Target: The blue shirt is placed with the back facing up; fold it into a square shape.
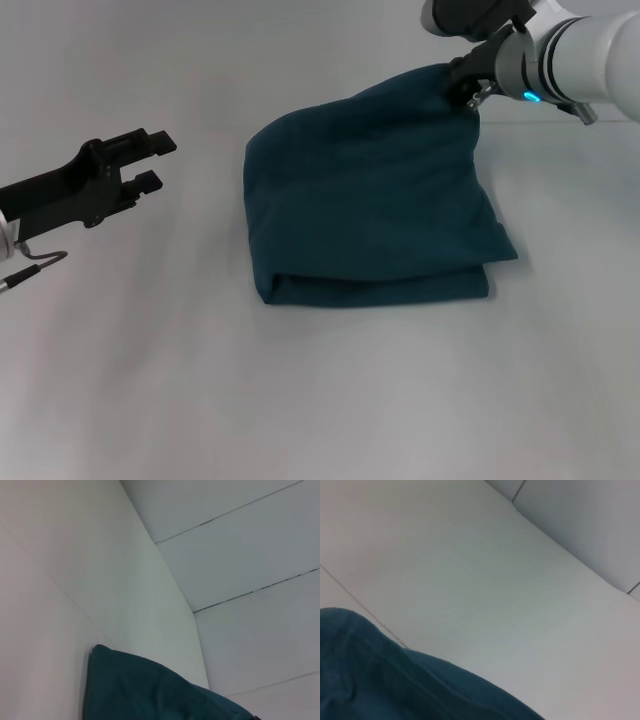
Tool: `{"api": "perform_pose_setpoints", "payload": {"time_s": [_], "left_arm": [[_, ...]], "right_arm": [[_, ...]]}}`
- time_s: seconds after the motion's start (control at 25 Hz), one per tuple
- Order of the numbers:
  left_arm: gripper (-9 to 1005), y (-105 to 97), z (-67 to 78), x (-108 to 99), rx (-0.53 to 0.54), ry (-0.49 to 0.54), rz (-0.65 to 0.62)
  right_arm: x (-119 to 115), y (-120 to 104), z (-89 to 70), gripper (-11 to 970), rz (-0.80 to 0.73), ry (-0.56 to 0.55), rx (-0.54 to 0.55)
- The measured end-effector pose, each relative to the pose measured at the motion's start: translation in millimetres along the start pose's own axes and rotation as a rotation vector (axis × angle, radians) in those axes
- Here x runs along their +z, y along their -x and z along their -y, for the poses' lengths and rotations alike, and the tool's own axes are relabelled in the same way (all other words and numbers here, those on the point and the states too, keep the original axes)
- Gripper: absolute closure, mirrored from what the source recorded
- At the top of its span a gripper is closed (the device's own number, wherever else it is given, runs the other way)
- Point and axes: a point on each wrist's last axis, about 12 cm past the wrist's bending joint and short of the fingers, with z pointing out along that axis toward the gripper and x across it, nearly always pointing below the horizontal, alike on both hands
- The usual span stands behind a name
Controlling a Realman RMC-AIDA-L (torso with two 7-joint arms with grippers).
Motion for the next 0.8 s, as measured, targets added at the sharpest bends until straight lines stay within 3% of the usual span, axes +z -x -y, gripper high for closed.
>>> {"api": "perform_pose_setpoints", "payload": {"time_s": [0.8], "left_arm": [[320, 0.7, -0.4, -0.5, 0.001, 0.003, 0.003]], "right_arm": [[-0.2, -7.2, 12.6, 924, -0.006, -0.02, 0.067]]}}
